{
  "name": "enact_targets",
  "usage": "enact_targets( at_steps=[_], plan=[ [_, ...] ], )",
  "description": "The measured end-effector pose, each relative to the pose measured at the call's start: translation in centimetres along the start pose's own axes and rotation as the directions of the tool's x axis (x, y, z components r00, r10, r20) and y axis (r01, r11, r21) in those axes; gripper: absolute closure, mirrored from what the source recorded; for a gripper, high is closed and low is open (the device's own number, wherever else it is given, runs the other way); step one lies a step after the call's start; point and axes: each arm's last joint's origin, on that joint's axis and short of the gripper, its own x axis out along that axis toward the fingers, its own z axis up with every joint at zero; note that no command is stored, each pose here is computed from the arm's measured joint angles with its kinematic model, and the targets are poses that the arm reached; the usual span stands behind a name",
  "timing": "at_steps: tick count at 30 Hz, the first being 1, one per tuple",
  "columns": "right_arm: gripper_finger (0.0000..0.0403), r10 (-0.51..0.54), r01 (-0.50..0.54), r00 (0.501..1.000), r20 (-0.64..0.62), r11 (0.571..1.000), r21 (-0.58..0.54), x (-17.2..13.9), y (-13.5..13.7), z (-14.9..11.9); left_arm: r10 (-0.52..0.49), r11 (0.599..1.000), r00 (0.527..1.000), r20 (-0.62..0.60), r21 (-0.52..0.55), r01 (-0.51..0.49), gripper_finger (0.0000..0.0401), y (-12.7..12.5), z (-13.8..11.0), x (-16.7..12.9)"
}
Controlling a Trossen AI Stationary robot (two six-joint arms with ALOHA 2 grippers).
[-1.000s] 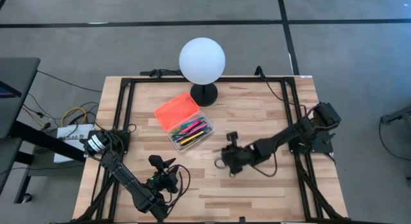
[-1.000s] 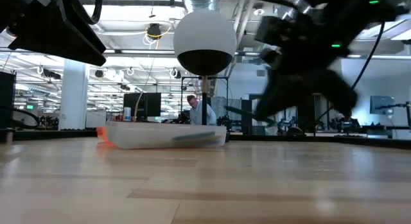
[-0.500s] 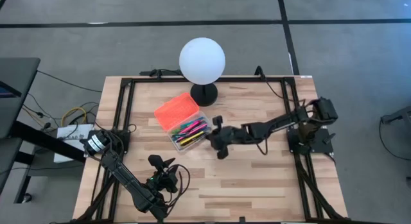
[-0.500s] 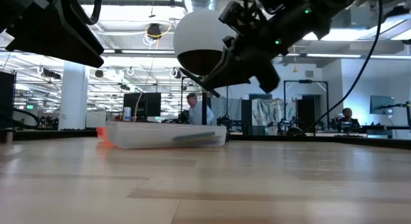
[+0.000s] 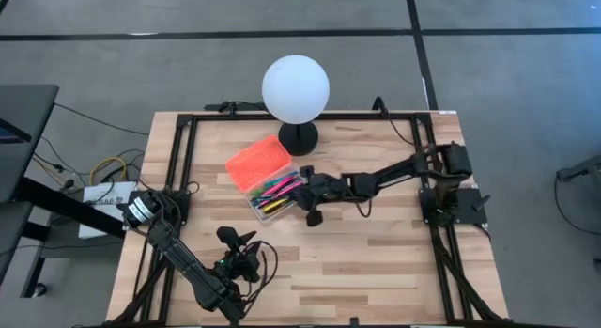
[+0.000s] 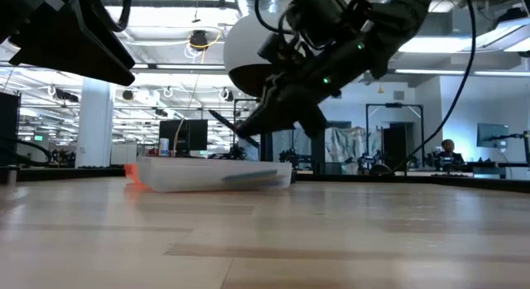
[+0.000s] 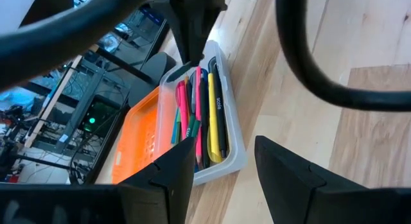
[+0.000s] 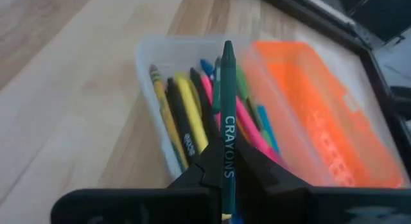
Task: Pick & place school supplies into a supply box
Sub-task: Put the green crayon into the orange supply box, then move the orange supply box to the center of the table
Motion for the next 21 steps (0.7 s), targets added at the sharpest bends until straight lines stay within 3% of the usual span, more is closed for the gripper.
enact_targets(
  at_steps=[4,14,21],
  plan=[
    [0.0393,-0.013,0.013,1.0,0.012,1.0,0.002,1.5,-0.5,0.6,-0.001,1.0,1.0,-0.003,0.001,0.001,0.0244,0.0,0.0,0.0],
    [0.0376,-0.013,0.0,0.986,-0.169,0.997,-0.078,2.8,-0.8,0.6,-0.005,1.0,1.0,-0.024,0.014,0.005,0.0244,0.1,-0.1,0.0],
    [0.033,-0.001,-0.008,0.974,-0.228,0.999,-0.039,2.8,-1.3,-0.2,-0.003,1.0,1.0,-0.021,0.016,0.004,0.0244,0.1,-0.1,0.0]
  ],
)
